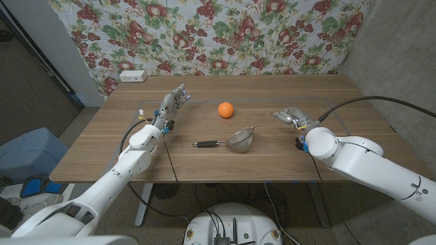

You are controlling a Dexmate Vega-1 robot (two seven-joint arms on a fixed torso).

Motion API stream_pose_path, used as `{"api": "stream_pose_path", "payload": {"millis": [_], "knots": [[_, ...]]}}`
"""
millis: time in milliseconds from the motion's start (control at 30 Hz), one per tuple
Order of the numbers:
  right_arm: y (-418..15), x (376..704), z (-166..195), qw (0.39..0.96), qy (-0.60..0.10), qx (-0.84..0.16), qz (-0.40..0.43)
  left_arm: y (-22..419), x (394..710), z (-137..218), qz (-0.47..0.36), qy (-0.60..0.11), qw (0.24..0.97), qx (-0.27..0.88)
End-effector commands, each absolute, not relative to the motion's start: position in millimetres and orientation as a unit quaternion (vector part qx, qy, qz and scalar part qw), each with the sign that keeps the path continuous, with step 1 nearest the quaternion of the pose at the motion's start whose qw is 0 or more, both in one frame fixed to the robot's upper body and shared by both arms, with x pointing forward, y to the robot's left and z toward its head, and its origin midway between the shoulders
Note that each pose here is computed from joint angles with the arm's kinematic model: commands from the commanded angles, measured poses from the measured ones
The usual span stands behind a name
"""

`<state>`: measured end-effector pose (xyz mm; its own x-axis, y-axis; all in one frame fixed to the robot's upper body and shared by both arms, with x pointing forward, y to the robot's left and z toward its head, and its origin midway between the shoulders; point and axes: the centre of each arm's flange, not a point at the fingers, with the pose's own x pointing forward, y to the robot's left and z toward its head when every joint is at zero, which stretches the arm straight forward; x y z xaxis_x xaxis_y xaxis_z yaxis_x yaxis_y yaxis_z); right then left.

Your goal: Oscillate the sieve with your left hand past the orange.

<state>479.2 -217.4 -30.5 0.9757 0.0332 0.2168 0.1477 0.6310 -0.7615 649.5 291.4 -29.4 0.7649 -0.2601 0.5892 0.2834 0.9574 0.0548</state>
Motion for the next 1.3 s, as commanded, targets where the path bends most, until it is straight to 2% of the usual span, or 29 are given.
{"api": "stream_pose_path", "payload": {"millis": [33,1300], "knots": [[-208,473,-33,0.89,-0.092,-0.445,-0.026,294,645,-32,-0.146,-0.313,0.938,-0.019],[-179,475,-36,0.877,-0.08,-0.473,-0.031,306,651,-32,-0.154,-0.311,0.938,-0.02]]}}
